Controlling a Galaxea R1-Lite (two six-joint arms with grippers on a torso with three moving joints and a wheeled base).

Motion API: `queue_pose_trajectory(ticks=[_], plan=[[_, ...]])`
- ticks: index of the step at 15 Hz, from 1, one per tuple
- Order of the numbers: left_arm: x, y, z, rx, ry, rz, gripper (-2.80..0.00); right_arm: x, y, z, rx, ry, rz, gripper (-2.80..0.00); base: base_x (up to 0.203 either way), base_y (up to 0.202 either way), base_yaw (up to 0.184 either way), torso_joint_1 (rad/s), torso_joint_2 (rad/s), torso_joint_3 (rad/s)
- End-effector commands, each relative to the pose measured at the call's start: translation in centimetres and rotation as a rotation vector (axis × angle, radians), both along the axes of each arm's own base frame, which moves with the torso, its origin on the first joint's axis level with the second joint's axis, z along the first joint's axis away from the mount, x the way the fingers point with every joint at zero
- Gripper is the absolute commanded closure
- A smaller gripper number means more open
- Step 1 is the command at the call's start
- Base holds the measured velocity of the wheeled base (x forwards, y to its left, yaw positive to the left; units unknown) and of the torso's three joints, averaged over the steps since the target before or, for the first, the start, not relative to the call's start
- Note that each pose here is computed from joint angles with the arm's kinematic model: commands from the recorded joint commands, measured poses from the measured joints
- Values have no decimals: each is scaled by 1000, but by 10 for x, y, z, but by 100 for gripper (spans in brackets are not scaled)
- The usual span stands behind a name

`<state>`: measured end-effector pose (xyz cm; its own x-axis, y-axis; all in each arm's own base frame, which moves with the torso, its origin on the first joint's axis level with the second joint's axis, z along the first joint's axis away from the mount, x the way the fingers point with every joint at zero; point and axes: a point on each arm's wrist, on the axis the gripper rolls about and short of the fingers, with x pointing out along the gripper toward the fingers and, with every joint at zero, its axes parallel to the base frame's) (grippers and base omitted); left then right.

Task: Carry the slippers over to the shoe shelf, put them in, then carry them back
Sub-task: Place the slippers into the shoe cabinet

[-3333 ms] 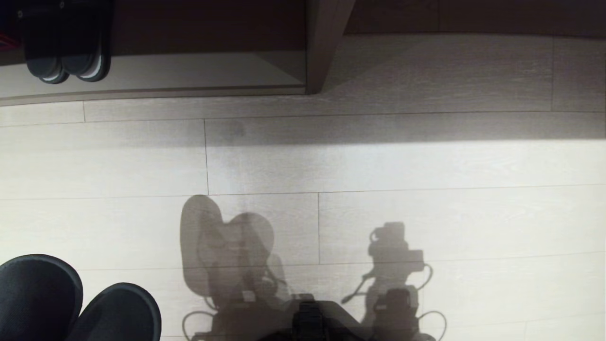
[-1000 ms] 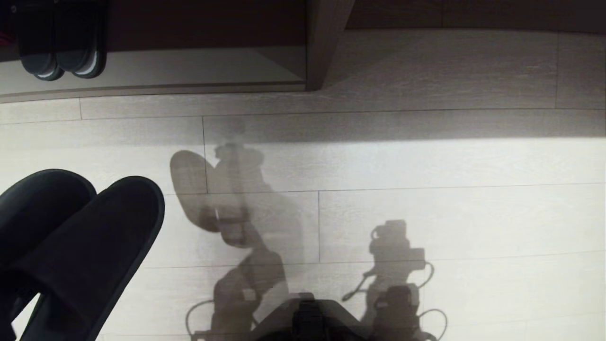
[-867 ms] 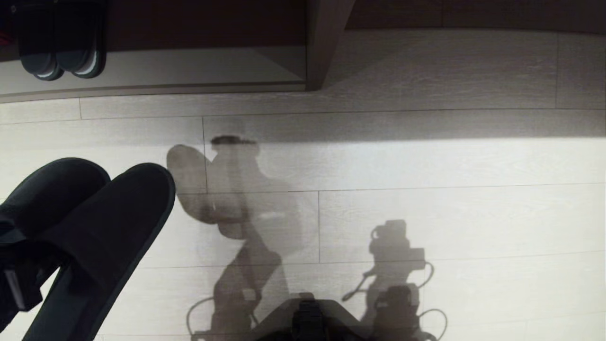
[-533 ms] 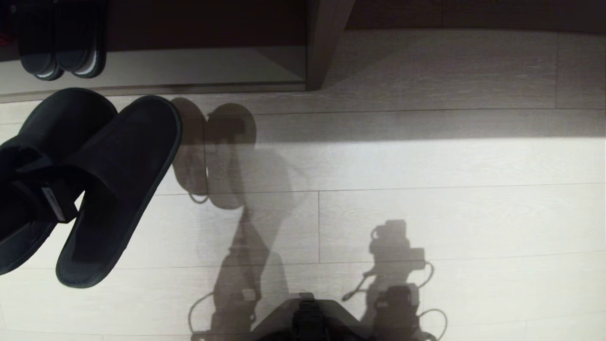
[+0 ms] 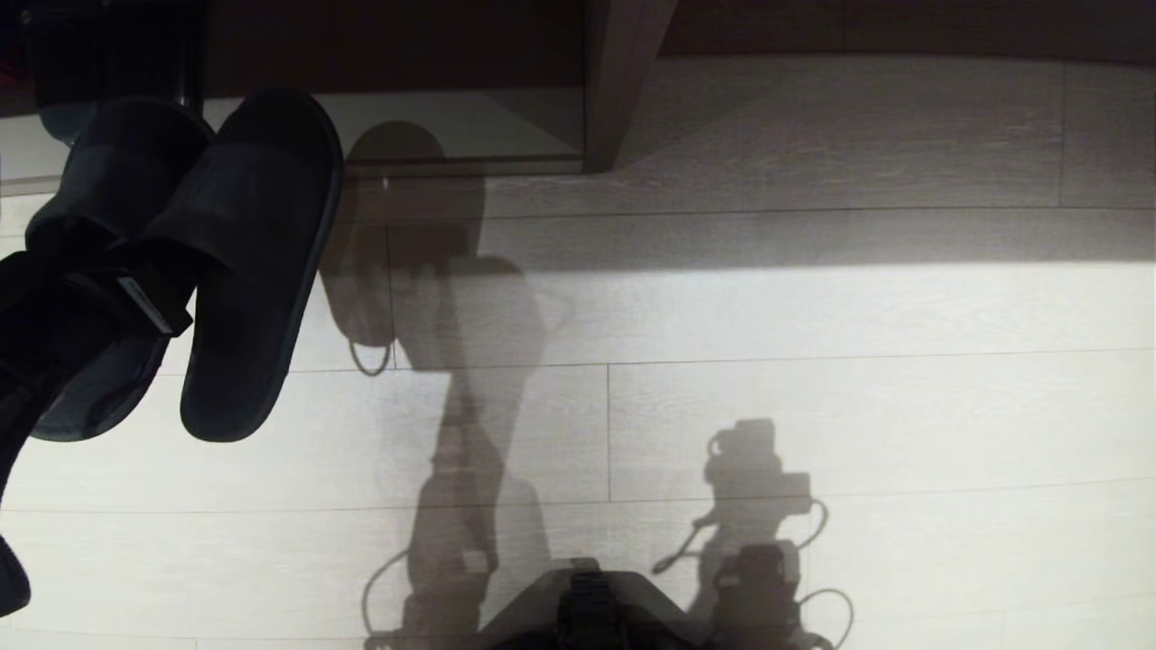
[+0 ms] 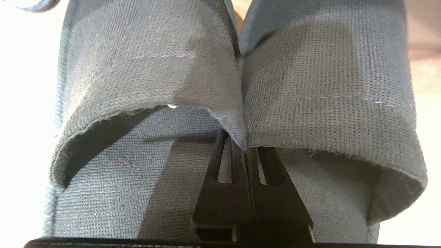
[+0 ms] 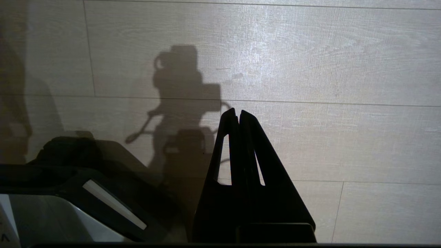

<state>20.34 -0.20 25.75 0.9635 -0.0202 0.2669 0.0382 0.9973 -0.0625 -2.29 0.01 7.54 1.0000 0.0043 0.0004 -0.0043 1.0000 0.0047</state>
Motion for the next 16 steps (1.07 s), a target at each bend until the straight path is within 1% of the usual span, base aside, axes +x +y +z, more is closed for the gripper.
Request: queue_pose_trajectory(ticks=[1, 4, 6, 8, 9, 10, 12, 14, 16], plan=[[18, 0, -9, -11, 9, -4, 0, 0, 0, 0, 0, -1, 2, 0, 0, 0, 0, 0, 0, 0], [31, 0, -13, -38, -8, -12, 0, 0, 0, 0, 0, -1, 0, 0, 0, 0, 0, 0, 0, 0], [44, -2, -13, -55, -38, -21, 0, 0, 0, 0, 0, -1, 2, 0, 0, 0, 0, 0, 0, 0], [51, -6, -10, -68, -79, -42, 0, 0, 0, 0, 0, -1, 0, 0, 0, 0, 0, 0, 0, 0], [54, -7, -8, -89, -110, -56, 0, 0, 0, 0, 0, -1, 0, 0, 0, 0, 0, 0, 0, 0], [56, -8, -7, -101, -126, -64, 0, 0, 0, 0, 0, -1, 1, 0, 0, 0, 0, 0, 0, 0], [65, -9, -4, -111, -149, -70, 0, 0, 0, 0, 0, -1, 0, 0, 0, 0, 0, 0, 0, 0], [76, -9, 6, -119, -188, -76, 0, 0, 0, 0, 0, -1, 0, 0, 0, 0, 0, 0, 0, 0], [86, -10, 7, -127, -194, -79, 0, 0, 0, 0, 0, -1, 0, 0, 0, 0, 0, 0, 0, 0]])
